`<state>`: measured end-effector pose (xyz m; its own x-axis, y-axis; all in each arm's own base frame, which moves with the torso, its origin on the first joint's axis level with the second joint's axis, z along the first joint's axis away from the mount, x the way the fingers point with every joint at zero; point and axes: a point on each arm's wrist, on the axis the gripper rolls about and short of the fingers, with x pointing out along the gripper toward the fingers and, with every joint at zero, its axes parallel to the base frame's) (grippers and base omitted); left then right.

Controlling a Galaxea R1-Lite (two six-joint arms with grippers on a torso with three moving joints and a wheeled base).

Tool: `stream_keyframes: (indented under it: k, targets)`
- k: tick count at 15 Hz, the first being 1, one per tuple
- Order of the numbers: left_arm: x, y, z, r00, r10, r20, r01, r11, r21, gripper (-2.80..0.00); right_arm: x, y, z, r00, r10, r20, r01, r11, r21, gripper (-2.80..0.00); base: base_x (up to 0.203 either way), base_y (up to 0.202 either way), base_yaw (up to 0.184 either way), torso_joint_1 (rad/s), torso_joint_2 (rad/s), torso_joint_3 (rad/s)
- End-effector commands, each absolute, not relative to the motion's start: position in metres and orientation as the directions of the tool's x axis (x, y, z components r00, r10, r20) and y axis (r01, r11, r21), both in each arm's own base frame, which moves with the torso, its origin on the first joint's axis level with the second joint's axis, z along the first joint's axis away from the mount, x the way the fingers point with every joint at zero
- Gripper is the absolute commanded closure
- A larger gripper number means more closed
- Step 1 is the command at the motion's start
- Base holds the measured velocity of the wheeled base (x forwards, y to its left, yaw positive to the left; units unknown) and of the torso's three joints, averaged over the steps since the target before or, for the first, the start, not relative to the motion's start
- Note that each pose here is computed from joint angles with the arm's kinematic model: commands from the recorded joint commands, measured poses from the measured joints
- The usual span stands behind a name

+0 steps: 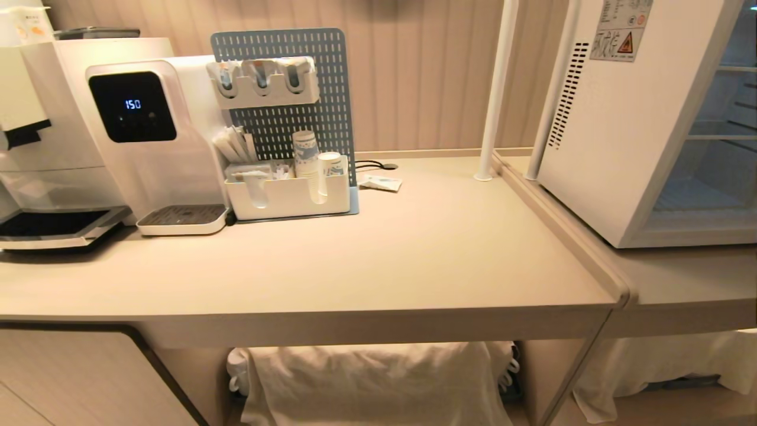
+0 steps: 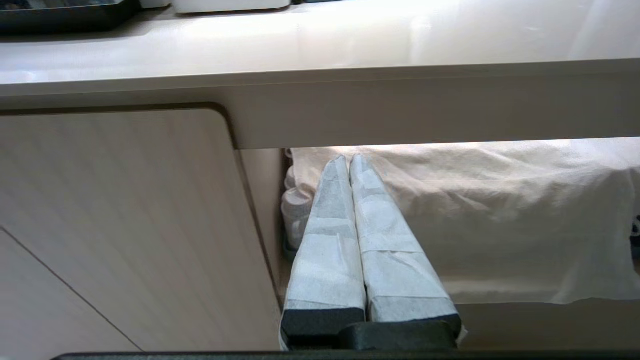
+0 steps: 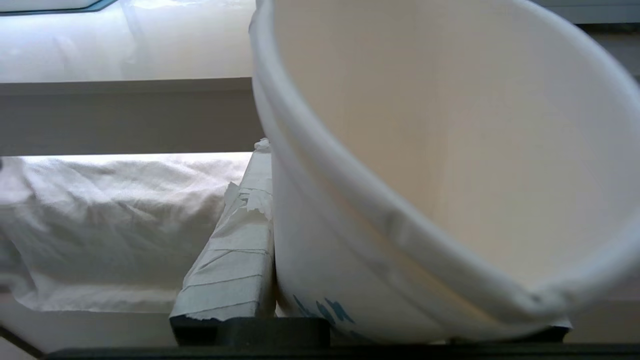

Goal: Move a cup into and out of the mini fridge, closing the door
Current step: Place the paper cup on the table

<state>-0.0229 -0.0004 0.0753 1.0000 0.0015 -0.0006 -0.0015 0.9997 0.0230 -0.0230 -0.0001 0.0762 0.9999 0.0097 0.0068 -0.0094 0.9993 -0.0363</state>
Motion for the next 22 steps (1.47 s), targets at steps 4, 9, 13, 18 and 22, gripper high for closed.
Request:
stream_keyframes:
  k: [4,9,13,18,22]
  targets:
    - [-0.023,0.000,0.075,1.000,0.002,-0.002,-0.001,1.000,0.025,0.00,-0.023,0.000,0.076,1.000,0.009,0.005,-0.009,0.999,-0.038,0.00,0.000,0.194,0.000,0.004,0.00,0.002]
    - [-0.023,0.000,0.075,1.000,0.002,0.000,-0.002,1.000,0.023,0.00,-0.023,0.000,0.076,1.000,0.015,0.000,-0.015,0.999,-0.044,0.00,0.000,0.192,0.000,0.001,0.00,0.001]
    - [-0.023,0.000,0.075,1.000,0.003,0.000,-0.003,1.000,0.029,0.00,-0.023,0.000,0.076,1.000,0.012,0.000,-0.012,0.999,-0.044,0.00,0.000,0.194,-0.001,0.002,0.00,0.003]
    - [-0.023,0.000,0.075,1.000,0.003,-0.001,-0.003,1.000,0.024,0.00,-0.026,0.000,0.084,1.000,0.009,0.020,-0.008,1.000,-0.025,0.00,0.000,0.105,0.001,0.004,0.00,0.004]
    - [-0.023,0.000,0.075,1.000,0.003,0.000,-0.003,1.000,0.023,0.00,-0.053,0.000,0.181,1.000,0.018,-0.005,-0.017,0.998,0.055,0.00,0.000,0.000,0.000,0.000,0.00,0.000]
